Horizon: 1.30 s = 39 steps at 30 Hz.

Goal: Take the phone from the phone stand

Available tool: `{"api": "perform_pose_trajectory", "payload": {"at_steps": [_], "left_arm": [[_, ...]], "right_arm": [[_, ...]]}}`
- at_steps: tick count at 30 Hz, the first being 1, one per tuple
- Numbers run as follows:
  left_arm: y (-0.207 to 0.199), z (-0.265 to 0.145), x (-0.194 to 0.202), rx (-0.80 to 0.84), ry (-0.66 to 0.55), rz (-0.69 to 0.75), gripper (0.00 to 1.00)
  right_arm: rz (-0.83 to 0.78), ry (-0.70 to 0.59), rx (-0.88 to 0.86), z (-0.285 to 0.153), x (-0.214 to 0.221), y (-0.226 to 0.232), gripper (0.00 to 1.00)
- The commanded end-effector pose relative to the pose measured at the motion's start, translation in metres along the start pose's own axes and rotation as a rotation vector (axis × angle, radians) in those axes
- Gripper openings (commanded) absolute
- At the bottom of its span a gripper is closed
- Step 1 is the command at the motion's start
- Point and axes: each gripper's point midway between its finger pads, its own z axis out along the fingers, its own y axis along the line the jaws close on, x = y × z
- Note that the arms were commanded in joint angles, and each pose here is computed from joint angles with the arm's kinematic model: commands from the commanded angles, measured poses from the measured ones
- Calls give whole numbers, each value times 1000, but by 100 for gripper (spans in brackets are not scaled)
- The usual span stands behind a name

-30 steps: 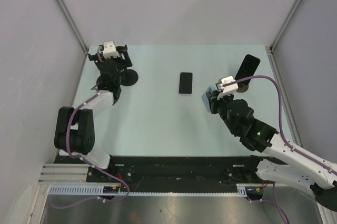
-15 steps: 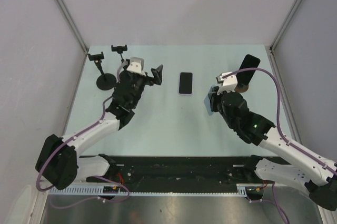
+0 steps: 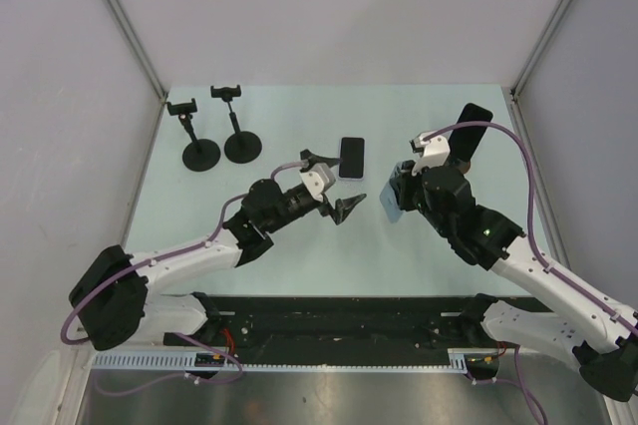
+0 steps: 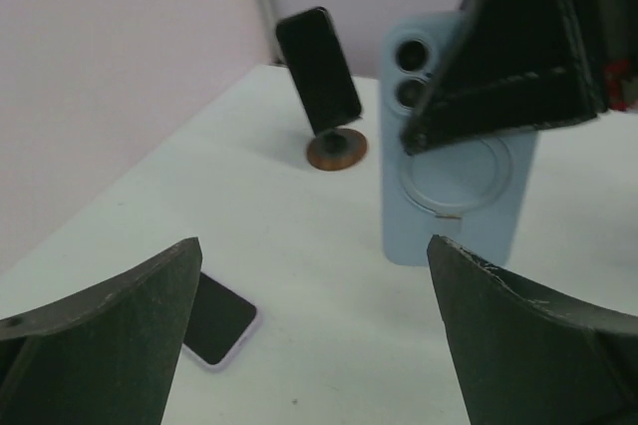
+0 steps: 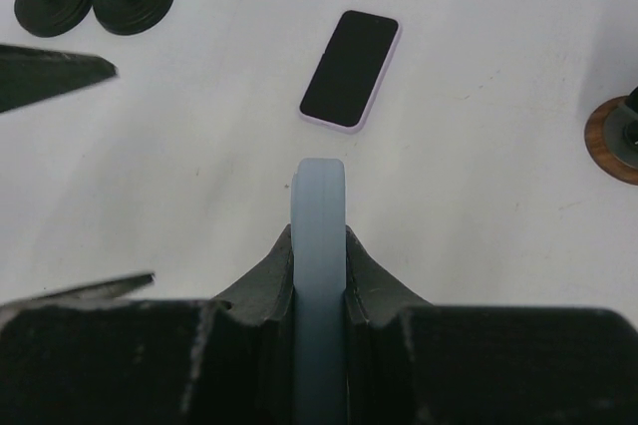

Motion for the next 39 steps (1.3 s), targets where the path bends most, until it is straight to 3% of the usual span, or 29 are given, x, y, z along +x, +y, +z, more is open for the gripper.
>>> {"api": "perform_pose_trajectory", "payload": {"at_steps": [1,18,27,33,39], "left_arm": [[-46,8,-18,253,-81,98,100],[-71,31,5,323,-2,-43,100],[-87,33,12,365,11,-43,100],[-89,36,15,350,21,-50,100],[-77,45,22,226,51,-66,100]], "right_arm": [[62,-100,-93,-13,-42,18,0],[74,-109,-241,-18,-48,48,0],[97,-122,-237,-16,-51,50,0],[108,-114,-220,-15,-49,48,0],[120,-109,-216,-14,-48,48,0]]}}
